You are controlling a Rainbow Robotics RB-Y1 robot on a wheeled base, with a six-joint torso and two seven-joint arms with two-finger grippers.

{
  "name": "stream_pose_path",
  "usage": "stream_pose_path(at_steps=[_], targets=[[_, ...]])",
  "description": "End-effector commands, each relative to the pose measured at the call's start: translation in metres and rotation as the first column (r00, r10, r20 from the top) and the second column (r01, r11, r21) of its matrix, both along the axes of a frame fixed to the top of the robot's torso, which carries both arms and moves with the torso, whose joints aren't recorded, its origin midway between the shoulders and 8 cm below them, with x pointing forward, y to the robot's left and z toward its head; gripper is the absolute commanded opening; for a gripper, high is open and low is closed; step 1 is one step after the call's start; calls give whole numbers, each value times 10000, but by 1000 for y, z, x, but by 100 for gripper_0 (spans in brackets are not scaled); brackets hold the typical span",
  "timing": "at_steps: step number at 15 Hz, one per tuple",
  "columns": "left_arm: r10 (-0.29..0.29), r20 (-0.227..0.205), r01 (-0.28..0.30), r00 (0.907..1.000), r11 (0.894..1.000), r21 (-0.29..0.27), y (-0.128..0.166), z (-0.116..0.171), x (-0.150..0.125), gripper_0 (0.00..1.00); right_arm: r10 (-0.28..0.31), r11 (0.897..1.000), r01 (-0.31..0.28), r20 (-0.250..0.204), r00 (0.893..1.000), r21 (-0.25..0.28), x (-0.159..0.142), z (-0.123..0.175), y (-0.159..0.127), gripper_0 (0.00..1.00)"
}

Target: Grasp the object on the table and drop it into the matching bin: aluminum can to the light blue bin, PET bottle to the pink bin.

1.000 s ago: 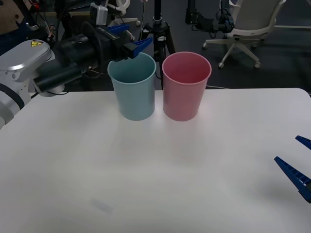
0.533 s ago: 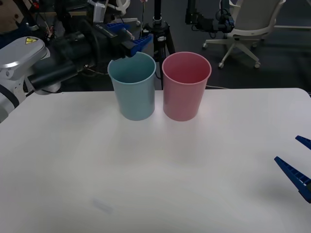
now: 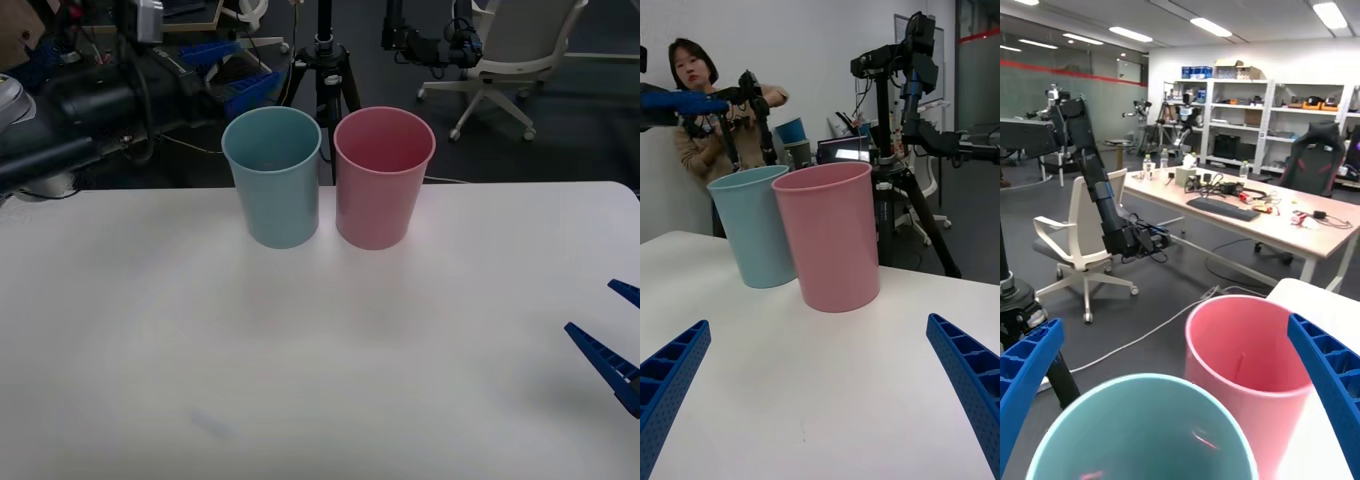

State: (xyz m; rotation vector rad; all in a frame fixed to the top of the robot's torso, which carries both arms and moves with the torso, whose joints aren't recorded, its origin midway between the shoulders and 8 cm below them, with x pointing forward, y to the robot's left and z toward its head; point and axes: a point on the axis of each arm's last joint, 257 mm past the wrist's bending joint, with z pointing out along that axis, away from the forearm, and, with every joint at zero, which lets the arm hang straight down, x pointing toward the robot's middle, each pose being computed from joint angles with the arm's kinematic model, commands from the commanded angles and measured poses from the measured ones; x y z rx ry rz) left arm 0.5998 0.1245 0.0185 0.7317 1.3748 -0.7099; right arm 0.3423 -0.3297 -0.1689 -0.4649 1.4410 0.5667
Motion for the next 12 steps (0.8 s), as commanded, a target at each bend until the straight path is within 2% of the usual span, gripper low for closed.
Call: stream_pose_path(at_steps=[1, 3, 5, 8, 10, 12], targets=[[-271, -206, 270, 9994, 9996, -97, 15, 1, -29, 100, 0, 10000, 0, 0, 10000, 0, 0, 0, 0, 100], [-403, -273, 400, 9988, 9991, -114, 25, 2, -48, 100, 0, 10000, 0, 0, 10000, 0, 0, 0, 0, 100], [-386, -157, 382, 9991, 9989, -262, 35, 1, -61, 100, 0, 10000, 0, 0, 10000, 0, 0, 0, 0, 100], [-248, 74, 249, 9997, 9996, -98, 51, -9, -81, 100, 0, 10000, 0, 0, 10000, 0, 0, 0, 0, 100], [-249, -3, 249, 9997, 9993, -262, 62, -17, -97, 100, 0, 10000, 0, 0, 10000, 0, 0, 0, 0, 100], [-333, -28, 332, 9994, 9994, -119, 74, -29, -111, 100, 0, 10000, 0, 0, 10000, 0, 0, 0, 0, 100]])
